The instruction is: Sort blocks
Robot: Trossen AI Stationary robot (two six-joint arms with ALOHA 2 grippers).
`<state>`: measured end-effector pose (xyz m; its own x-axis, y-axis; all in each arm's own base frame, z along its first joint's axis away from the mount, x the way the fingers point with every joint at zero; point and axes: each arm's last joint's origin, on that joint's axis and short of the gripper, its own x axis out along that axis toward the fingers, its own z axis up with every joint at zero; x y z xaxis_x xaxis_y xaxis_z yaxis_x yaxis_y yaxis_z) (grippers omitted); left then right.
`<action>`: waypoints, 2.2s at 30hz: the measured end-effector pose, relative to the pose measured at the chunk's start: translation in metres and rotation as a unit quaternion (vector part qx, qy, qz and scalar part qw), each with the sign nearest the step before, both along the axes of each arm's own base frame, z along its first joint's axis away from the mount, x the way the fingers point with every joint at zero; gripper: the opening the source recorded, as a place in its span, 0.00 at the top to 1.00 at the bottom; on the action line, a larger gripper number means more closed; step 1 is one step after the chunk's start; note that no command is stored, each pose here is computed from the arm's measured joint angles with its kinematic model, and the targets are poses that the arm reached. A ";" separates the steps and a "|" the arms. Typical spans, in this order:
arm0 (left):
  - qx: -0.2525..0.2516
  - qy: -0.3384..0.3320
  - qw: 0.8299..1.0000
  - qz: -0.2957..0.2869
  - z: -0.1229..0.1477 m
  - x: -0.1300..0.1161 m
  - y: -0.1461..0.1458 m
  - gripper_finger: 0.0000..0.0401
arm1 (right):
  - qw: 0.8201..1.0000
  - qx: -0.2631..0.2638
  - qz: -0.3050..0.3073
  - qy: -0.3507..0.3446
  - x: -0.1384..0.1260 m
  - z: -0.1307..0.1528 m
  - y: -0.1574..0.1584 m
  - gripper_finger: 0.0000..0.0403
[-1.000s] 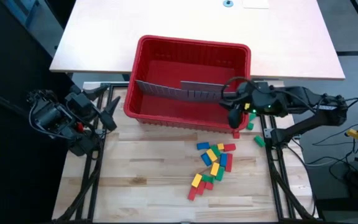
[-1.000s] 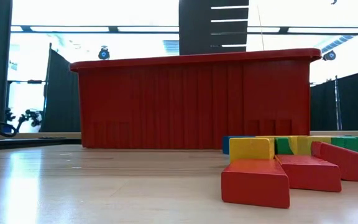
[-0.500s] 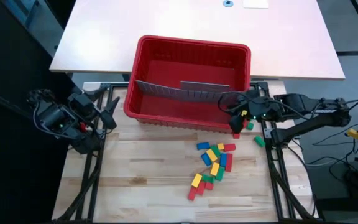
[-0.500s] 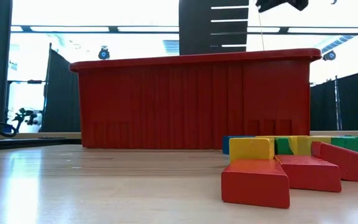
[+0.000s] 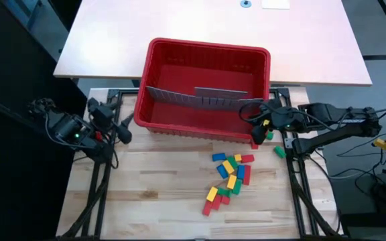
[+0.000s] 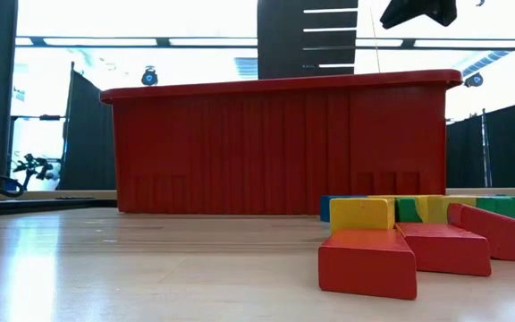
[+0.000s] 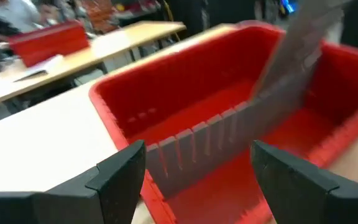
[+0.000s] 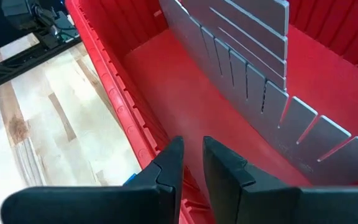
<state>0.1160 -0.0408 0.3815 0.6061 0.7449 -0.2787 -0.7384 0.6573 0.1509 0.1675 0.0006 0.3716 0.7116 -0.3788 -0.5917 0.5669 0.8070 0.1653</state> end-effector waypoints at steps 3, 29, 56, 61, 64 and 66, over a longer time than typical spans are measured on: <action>-0.007 0.026 0.999 -0.043 0.002 0.004 -0.003 0.31 | 1.000 -0.002 -0.001 0.002 0.000 -0.001 0.000 0.90; -0.058 0.027 0.976 -0.209 -0.025 0.074 0.103 0.32 | 0.998 0.026 0.042 0.045 -0.010 -0.008 0.002 0.94; 0.003 -0.001 0.999 -0.052 -0.035 0.084 0.203 0.32 | 0.987 0.068 0.123 0.073 -0.017 -0.042 0.007 1.00; 0.019 -0.017 0.999 -0.021 -0.034 0.080 0.221 0.32 | 0.986 0.079 0.132 0.055 -0.014 -0.040 0.008 1.00; 0.032 -0.026 0.999 -0.020 -0.030 0.078 0.231 0.32 | 0.985 0.086 0.142 0.047 -0.013 -0.039 0.009 1.00; 0.038 -0.030 0.999 -0.022 -0.025 0.077 0.239 0.32 | 0.984 0.090 0.147 0.047 -0.013 -0.039 0.009 1.00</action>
